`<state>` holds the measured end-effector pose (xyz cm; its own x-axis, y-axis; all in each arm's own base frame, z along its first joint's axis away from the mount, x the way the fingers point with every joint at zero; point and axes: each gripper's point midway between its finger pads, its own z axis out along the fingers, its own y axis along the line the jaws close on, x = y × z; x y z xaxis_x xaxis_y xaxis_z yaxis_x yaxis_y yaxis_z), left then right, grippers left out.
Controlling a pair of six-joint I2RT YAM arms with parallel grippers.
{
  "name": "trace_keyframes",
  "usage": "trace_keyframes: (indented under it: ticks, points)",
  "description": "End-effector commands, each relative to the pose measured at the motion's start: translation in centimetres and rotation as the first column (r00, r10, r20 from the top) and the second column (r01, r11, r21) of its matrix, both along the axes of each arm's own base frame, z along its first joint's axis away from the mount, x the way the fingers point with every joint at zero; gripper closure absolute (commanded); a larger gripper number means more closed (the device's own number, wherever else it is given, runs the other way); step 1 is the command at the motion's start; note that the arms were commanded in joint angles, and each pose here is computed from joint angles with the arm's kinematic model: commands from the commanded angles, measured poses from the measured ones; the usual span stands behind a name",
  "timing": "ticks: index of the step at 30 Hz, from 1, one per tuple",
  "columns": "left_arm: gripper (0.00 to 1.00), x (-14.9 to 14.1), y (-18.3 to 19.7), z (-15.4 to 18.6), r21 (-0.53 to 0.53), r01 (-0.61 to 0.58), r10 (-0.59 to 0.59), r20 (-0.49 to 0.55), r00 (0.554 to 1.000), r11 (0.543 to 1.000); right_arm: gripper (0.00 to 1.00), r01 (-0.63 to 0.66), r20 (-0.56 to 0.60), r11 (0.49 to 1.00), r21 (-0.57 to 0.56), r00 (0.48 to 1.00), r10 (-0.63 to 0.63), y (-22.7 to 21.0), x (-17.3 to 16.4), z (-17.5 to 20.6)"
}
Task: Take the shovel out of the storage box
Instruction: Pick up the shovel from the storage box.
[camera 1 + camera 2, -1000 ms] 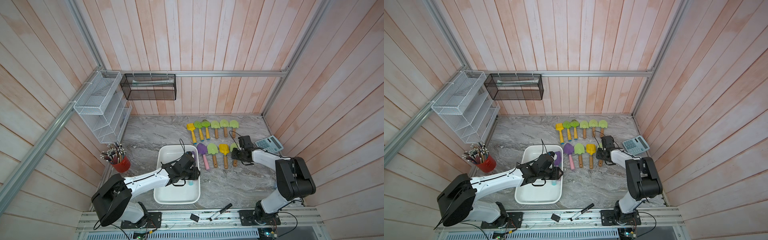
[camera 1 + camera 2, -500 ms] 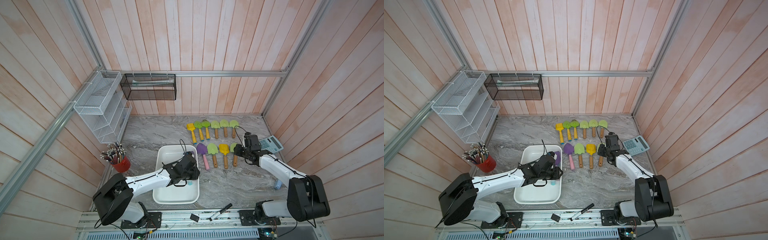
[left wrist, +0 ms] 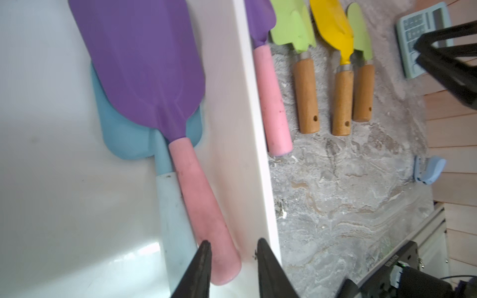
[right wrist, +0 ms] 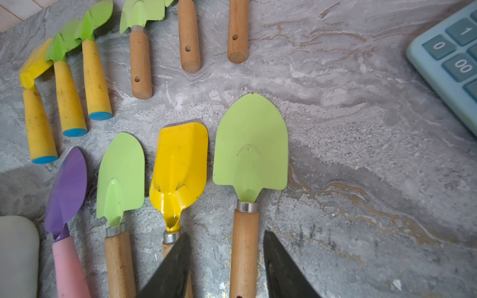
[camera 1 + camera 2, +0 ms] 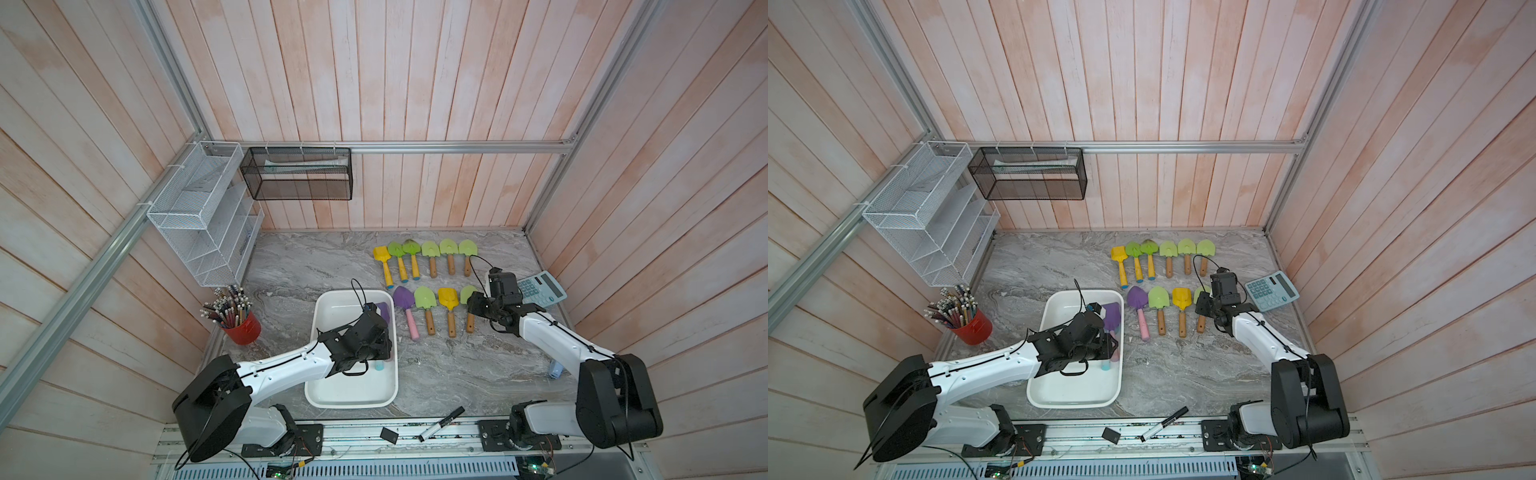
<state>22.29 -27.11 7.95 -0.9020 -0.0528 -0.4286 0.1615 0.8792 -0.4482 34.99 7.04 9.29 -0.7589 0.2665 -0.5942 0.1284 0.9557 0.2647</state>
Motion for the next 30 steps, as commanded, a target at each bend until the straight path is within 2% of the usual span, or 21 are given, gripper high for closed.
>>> trace_keyframes:
  ticks: [1, 9, 17, 23, 30]
  points:
    - [0.67, 0.5, 0.0, 0.1, 0.017, -0.016, 0.016, 0.006, 1.000, 1.000, 0.52, 0.001, 0.010, 1.000, 0.008, 1.000, -0.001, -0.1, -0.3, 0.2]
    - [0.66, 0.7, -0.6, -2.1, 0.086, 0.006, -0.002, -0.047, 0.999, 0.996, 0.51, -0.003, 0.013, 1.000, 0.023, 1.000, 0.003, 0.1, -0.6, 0.0]
    - [0.66, 0.5, 1.0, -3.8, 0.192, -0.011, 0.024, -0.063, 0.998, 0.981, 0.50, -0.021, 0.014, 0.999, 0.044, 1.000, 0.020, 0.6, -0.6, -0.1]
    - [0.66, 0.8, 2.1, -4.2, 0.295, -0.014, 0.028, -0.043, 0.999, 0.956, 0.50, -0.031, 0.008, 0.997, 0.075, 0.999, 0.031, 1.1, -0.6, -0.6]
    - [0.66, 1.1, 3.1, -4.3, 0.448, -0.028, 0.033, -0.004, 0.999, 0.893, 0.50, -0.045, 0.004, 0.994, 0.101, 0.999, 0.045, 1.8, -0.6, -1.1]
